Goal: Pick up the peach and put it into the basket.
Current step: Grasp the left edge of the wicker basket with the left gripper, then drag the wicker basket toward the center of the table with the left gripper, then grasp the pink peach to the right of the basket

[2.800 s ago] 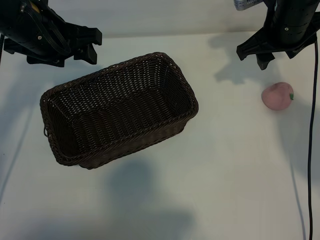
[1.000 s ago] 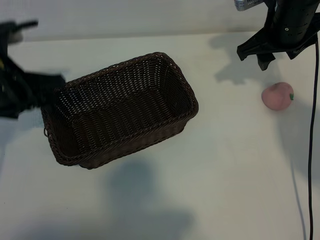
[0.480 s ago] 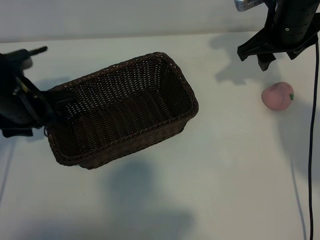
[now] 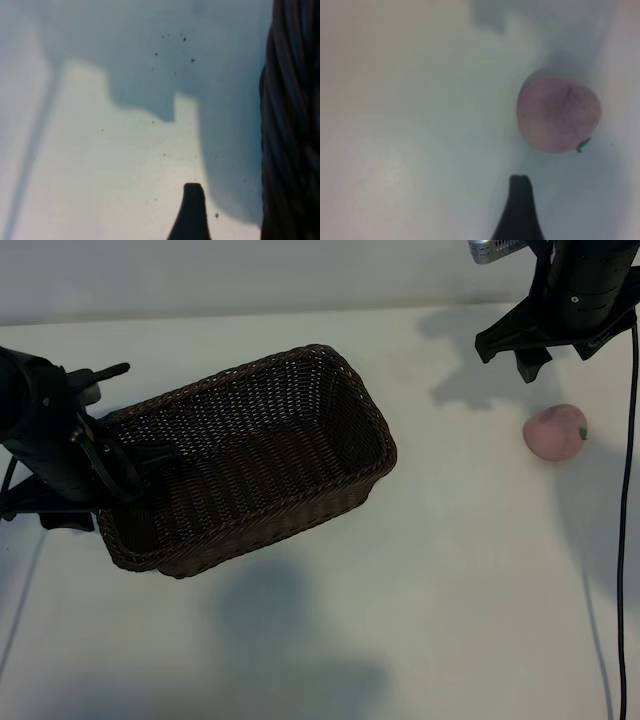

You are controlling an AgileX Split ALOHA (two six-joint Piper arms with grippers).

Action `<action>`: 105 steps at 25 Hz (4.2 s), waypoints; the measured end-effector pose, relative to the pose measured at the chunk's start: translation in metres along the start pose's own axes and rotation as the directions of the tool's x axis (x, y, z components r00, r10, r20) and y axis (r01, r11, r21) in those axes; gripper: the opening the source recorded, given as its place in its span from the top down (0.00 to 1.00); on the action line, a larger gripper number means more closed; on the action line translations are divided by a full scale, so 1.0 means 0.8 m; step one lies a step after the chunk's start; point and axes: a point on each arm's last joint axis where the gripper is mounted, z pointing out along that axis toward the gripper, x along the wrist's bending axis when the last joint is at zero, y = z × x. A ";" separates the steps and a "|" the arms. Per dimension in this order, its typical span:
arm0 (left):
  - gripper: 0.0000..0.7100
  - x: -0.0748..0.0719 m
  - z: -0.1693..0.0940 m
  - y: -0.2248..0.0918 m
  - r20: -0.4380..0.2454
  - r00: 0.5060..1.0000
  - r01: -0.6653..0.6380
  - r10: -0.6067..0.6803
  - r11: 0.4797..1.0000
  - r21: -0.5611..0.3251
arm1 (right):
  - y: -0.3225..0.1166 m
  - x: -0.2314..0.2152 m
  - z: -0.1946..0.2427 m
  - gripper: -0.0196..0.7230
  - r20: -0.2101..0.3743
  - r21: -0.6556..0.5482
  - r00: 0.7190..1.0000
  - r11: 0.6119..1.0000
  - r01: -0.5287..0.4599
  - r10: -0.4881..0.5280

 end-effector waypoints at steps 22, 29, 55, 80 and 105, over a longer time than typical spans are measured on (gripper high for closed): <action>0.84 -0.005 0.020 -0.004 0.037 0.998 0.047 -0.049 0.998 0.034 | -0.003 0.000 0.000 0.22 0.002 0.023 1.000 1.000 0.000 0.000; 0.84 -0.006 0.020 -0.005 0.045 0.998 0.046 -0.048 0.998 0.040 | -0.003 0.000 0.000 0.22 0.003 0.029 1.000 1.000 0.000 0.000; 0.87 -0.048 -0.061 0.027 0.301 0.931 -0.181 0.205 0.978 -0.106 | -0.003 0.000 0.000 0.22 0.003 0.030 1.000 1.000 0.000 0.000; 0.87 -0.092 0.036 0.082 0.262 0.941 -0.228 0.215 0.973 0.021 | -0.003 0.002 0.000 0.22 -0.021 0.029 1.000 1.000 -0.009 0.010; 0.12 -0.072 -0.114 0.080 0.235 0.924 -0.264 0.303 0.947 -0.182 | -0.002 0.006 0.000 0.22 -0.055 0.019 0.998 1.000 -0.024 0.025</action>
